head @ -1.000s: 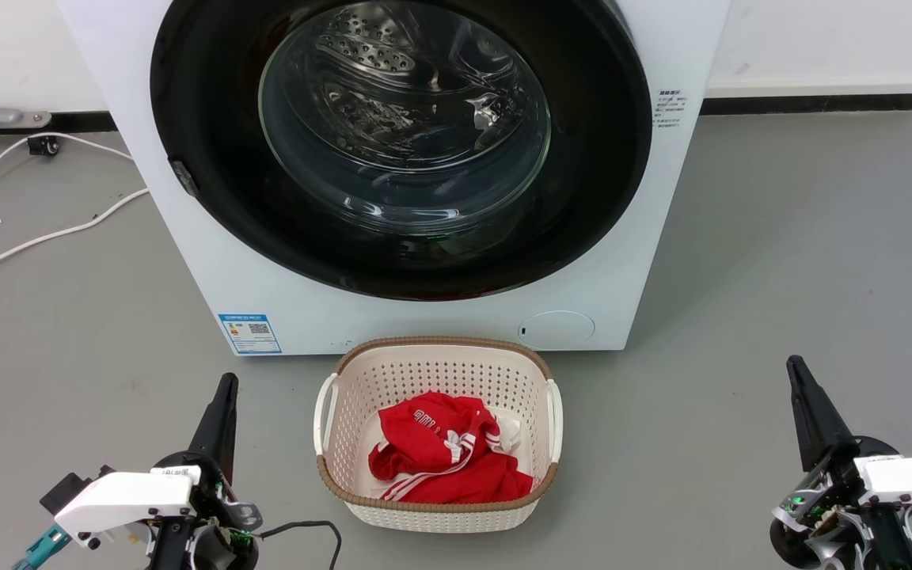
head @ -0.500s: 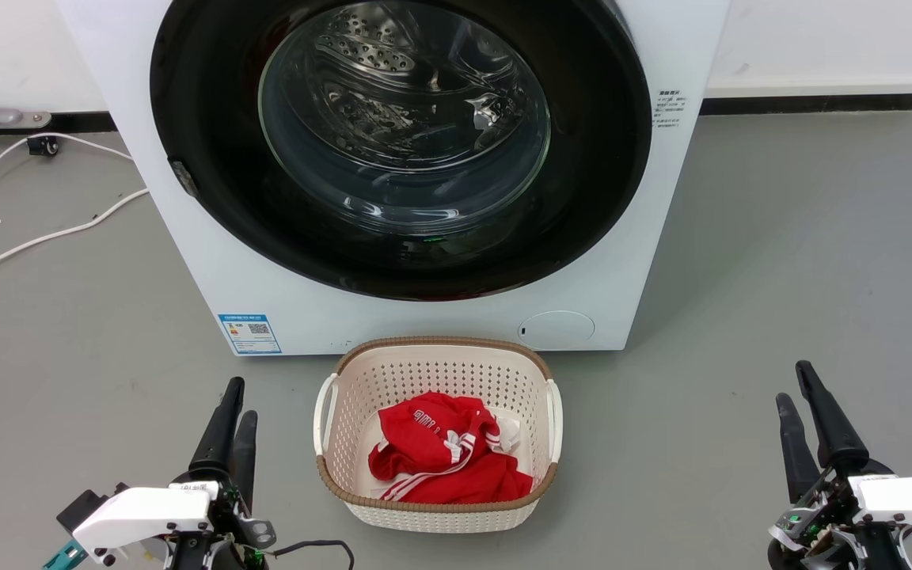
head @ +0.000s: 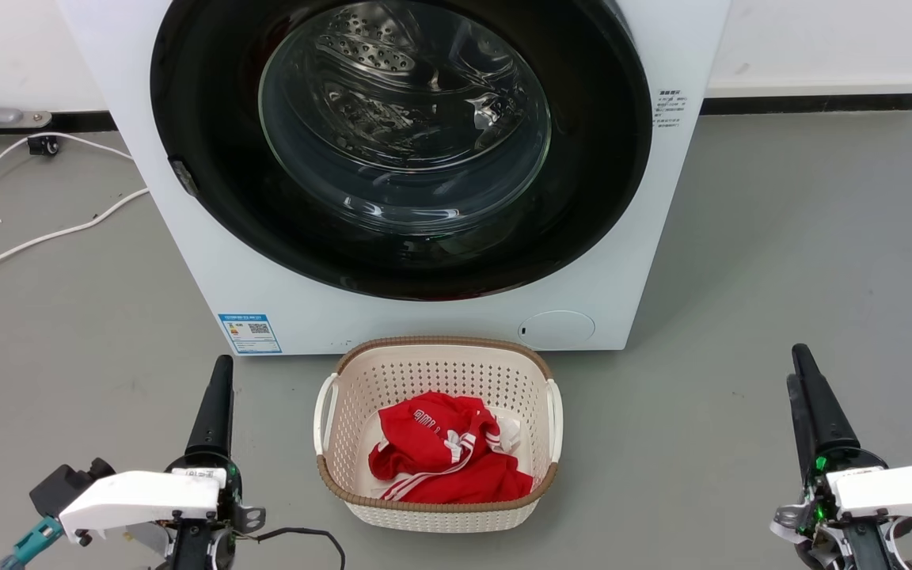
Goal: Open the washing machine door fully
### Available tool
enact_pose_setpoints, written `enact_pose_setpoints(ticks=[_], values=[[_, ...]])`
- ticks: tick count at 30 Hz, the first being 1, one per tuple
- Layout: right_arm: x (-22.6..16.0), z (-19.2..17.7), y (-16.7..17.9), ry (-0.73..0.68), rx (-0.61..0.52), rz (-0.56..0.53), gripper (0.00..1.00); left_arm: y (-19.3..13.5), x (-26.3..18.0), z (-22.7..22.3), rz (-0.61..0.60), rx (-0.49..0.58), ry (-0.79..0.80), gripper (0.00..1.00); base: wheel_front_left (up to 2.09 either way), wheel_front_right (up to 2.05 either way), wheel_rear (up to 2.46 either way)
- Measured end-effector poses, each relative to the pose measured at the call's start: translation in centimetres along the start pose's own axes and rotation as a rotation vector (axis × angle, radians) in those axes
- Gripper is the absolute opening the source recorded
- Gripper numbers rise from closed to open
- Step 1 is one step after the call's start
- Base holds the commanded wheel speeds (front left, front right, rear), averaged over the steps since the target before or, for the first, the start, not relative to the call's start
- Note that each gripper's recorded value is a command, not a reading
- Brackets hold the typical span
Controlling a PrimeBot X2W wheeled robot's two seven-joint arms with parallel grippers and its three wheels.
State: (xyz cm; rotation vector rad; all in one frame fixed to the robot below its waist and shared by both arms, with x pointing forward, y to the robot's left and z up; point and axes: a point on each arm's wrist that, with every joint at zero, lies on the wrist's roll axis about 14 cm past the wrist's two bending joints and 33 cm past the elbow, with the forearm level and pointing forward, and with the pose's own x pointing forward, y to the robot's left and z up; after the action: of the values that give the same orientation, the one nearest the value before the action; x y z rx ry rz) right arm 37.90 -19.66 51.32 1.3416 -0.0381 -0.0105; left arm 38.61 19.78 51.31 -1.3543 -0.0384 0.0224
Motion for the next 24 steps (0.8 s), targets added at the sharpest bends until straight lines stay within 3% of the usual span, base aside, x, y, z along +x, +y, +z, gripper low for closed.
enact_pose_setpoints(ticks=[24], values=[[-0.7, -1.0, 2.0, 0.007, -0.563, 0.081, 1.0, -2.0, 0.0, -1.5, -0.057, 0.512, 0.011, 1.0, 0.0, 0.0, 0.0]])
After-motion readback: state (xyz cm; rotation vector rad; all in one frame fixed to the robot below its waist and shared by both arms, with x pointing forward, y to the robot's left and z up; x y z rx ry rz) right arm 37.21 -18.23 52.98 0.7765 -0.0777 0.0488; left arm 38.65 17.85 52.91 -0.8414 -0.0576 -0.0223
